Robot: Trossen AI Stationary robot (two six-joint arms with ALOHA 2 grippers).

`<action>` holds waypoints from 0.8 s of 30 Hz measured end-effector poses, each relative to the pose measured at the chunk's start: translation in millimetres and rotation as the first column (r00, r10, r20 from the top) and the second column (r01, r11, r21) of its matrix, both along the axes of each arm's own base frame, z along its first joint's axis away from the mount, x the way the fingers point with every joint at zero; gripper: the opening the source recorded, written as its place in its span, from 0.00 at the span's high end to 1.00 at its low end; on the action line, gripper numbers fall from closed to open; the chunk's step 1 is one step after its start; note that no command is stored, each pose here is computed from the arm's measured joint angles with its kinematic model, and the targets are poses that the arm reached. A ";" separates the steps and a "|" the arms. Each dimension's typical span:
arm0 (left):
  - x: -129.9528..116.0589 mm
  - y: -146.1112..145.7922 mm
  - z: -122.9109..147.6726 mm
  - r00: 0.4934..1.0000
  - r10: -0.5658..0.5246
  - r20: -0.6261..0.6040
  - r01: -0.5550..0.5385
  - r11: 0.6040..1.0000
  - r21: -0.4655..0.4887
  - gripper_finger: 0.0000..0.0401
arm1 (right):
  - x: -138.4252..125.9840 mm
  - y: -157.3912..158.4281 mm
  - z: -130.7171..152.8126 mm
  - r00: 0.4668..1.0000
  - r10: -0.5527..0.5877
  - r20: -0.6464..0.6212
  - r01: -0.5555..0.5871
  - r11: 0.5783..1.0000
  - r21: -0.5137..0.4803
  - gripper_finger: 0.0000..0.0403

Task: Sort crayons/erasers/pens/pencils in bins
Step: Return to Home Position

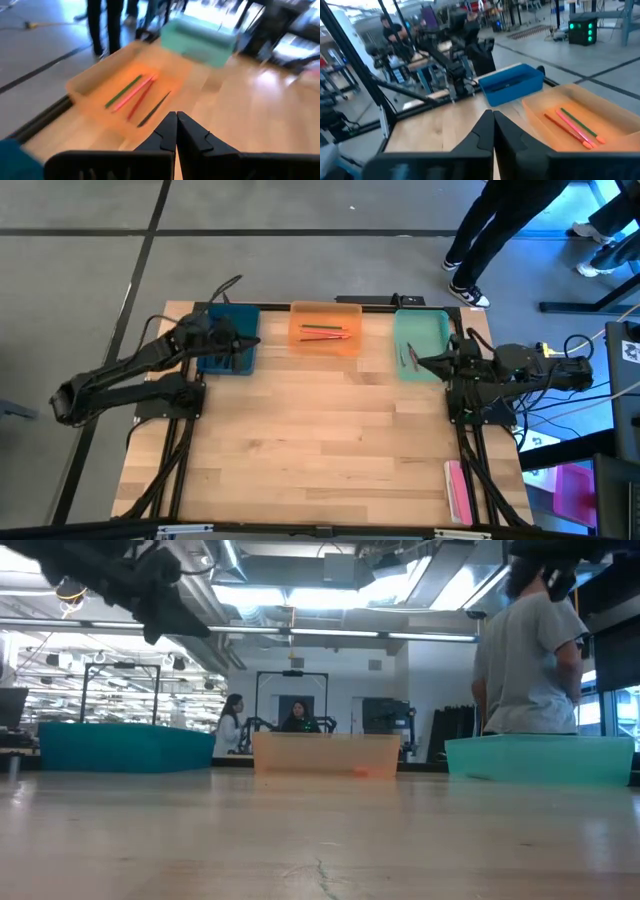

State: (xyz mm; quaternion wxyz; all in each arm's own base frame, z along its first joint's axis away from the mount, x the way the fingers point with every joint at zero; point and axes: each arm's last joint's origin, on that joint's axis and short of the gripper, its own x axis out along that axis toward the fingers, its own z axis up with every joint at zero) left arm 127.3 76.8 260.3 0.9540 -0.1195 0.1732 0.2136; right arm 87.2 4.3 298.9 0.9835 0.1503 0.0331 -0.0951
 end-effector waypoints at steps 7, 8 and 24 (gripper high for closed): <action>-13.9 -9.7 -20.3 0.988 -0.041 0.150 0.039 0.999 0.018 1.00 | -24.3 -3.9 -10.4 0.995 -0.001 0.103 0.000 1.000 0.006 0.99; -15.6 -10.9 -23.0 0.987 -0.043 0.156 0.040 0.999 0.020 1.00 | -27.2 -4.4 -12.4 0.994 -0.001 0.112 0.000 1.000 0.003 0.99; -44.9 -30.3 -41.1 0.943 -0.063 0.327 0.027 0.993 0.114 1.00 | -40.4 -6.5 -27.4 0.984 -0.002 0.176 0.000 1.000 0.011 0.99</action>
